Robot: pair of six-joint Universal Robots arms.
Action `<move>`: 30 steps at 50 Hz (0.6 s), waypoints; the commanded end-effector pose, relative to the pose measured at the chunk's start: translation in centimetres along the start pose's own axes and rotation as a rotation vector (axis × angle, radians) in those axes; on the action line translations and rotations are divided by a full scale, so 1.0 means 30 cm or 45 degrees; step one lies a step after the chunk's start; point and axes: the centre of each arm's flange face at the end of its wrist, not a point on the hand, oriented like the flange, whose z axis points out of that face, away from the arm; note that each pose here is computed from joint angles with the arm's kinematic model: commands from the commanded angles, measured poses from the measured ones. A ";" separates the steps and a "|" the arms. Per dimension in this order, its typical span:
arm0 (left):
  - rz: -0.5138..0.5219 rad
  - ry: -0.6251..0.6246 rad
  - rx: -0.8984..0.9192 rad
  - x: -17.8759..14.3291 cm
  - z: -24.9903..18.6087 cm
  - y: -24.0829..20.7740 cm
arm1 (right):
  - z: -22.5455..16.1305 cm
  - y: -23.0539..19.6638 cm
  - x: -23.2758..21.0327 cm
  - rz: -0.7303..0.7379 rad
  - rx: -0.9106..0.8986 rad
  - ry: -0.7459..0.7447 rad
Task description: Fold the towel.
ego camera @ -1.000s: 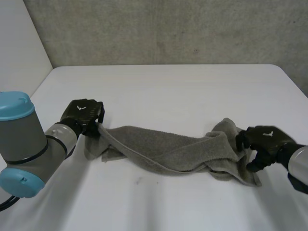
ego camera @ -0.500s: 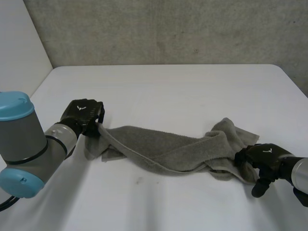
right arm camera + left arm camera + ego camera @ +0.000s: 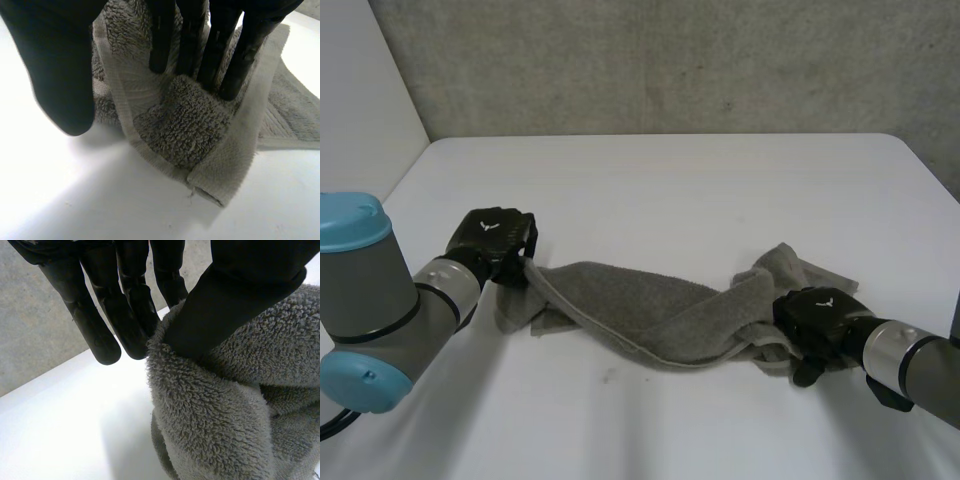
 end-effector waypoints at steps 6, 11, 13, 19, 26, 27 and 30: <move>0.023 -0.013 0.054 -0.015 0.019 -0.041 | 0.027 -0.150 0.088 -0.115 0.168 0.143; 0.056 -0.043 0.177 -0.043 0.078 -0.140 | 0.022 -0.421 0.179 -0.284 0.442 0.301; 0.080 -0.058 0.234 -0.058 0.106 -0.186 | 0.018 -0.490 0.203 -0.350 0.506 0.347; 0.211 -0.203 0.657 -0.149 0.193 -0.551 | -0.005 -0.773 0.264 -0.712 0.808 0.582; 0.208 -0.415 1.070 -0.237 0.136 -0.890 | -0.073 -0.948 0.265 -0.894 1.125 0.810; 0.207 -0.415 1.070 -0.237 0.136 -0.890 | -0.083 -0.958 0.265 -0.902 1.165 0.833; 0.168 -0.413 1.049 -0.226 0.136 -0.877 | -0.058 -0.902 0.245 -0.888 1.107 0.782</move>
